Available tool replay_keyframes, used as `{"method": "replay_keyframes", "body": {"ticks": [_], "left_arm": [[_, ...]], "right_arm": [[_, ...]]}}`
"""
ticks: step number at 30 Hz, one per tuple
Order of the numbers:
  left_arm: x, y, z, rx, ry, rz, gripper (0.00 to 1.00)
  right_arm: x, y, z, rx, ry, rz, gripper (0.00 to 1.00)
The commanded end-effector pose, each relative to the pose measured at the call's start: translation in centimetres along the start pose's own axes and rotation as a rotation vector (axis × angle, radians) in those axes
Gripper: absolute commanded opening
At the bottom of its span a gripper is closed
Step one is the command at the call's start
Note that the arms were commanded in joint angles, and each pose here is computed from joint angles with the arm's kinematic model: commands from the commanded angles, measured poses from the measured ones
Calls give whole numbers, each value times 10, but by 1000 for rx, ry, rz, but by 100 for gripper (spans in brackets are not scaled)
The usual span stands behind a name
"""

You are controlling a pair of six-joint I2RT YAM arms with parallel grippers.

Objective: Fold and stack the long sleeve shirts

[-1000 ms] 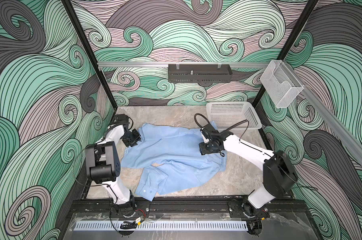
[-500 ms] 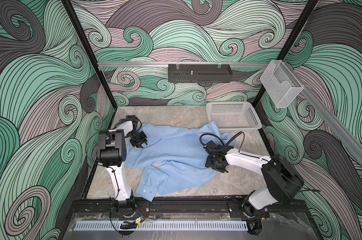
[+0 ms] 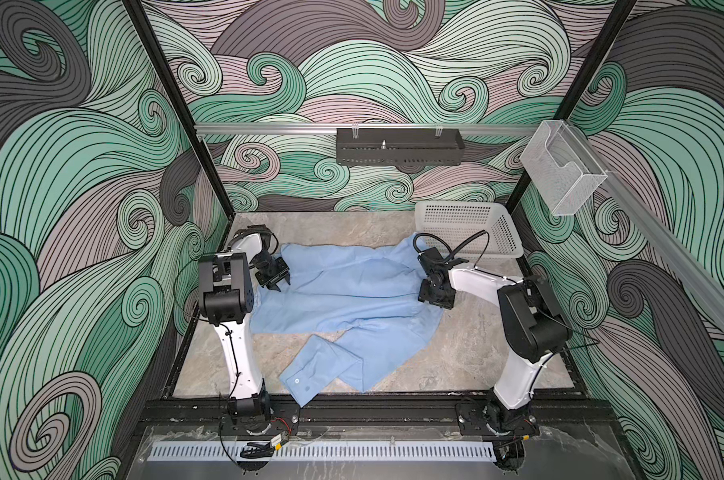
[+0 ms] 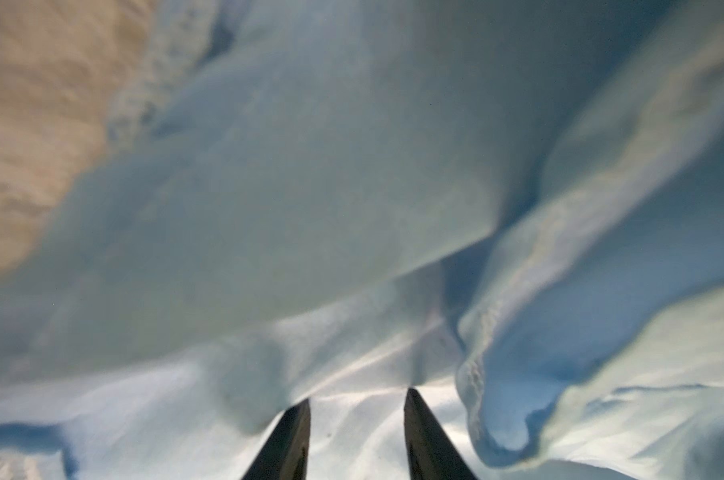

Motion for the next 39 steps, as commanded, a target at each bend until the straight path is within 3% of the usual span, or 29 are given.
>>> {"method": "replay_keyframes", "body": {"ticks": [1, 8, 12, 15, 19, 26, 35, 39], "left_arm": [[31, 13, 14, -13, -47, 118, 42], [30, 36, 41, -87, 13, 139, 44], [-18, 34, 20, -41, 117, -33, 50], [-64, 32, -3, 5, 173, -179, 56], [-85, 27, -12, -44, 194, -269, 59], [-43, 10, -6, -148, 140, -220, 58], [-34, 9, 3, -171, 57, -216, 64], [-22, 4, -1, -193, 88, -206, 58]], "right_arm": [[5, -8, 8, -155, 0, 26, 61], [7, -22, 28, -266, -49, 53, 59], [-35, -13, 37, -353, -97, -18, 62], [-80, -1, 39, -393, -99, -113, 69], [-109, 15, 38, -367, -128, -139, 74], [-84, 46, 56, -356, -182, 6, 69], [-38, 63, 64, -373, -157, 113, 70], [-23, 68, 62, -384, -123, 137, 68]]}}
Point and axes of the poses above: each gripper's point midway between its finger pads, its own x axis out along the fingers, its own z axis along the line the jaws close on, y = z × x, the point moved 9 cm from there along -x, back along the fingers, and after that the axes turned 5 degrees about x, right-handed, at the moved point
